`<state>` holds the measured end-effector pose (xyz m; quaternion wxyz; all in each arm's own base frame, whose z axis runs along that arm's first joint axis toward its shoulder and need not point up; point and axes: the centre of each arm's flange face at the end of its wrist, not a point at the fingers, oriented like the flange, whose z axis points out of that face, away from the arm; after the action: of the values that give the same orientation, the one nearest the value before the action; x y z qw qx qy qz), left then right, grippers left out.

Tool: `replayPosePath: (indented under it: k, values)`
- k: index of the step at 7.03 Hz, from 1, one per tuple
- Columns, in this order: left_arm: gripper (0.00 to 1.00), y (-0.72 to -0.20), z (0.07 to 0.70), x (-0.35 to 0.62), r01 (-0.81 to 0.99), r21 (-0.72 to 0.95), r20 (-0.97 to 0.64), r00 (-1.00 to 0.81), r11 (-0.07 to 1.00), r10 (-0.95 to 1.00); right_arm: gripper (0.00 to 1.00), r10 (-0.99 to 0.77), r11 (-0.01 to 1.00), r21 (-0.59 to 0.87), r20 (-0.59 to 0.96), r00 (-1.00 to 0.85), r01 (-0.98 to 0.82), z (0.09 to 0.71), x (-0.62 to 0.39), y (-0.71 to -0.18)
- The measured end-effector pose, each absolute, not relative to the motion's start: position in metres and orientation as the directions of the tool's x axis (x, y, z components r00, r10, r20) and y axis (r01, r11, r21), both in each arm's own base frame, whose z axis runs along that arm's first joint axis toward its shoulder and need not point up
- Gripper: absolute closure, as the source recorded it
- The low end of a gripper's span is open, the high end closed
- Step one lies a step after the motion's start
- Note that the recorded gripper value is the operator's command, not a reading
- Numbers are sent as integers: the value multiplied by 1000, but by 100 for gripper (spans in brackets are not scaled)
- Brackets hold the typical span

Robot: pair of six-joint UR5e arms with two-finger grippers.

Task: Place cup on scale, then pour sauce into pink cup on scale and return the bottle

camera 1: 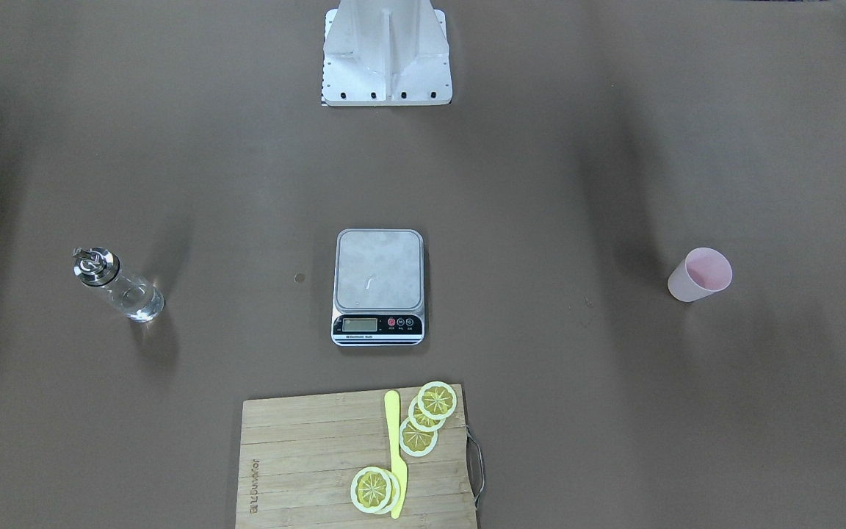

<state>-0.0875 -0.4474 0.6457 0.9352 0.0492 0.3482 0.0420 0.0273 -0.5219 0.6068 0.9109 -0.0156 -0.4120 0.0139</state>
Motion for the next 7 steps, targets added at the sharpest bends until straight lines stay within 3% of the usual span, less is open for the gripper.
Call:
replayPosePath:
  k: [7]
  values:
    - [1,-455,640,-87,-50,143,-646,752,988,132,0,41,999,-38,750,660,-18,602,27,-525]
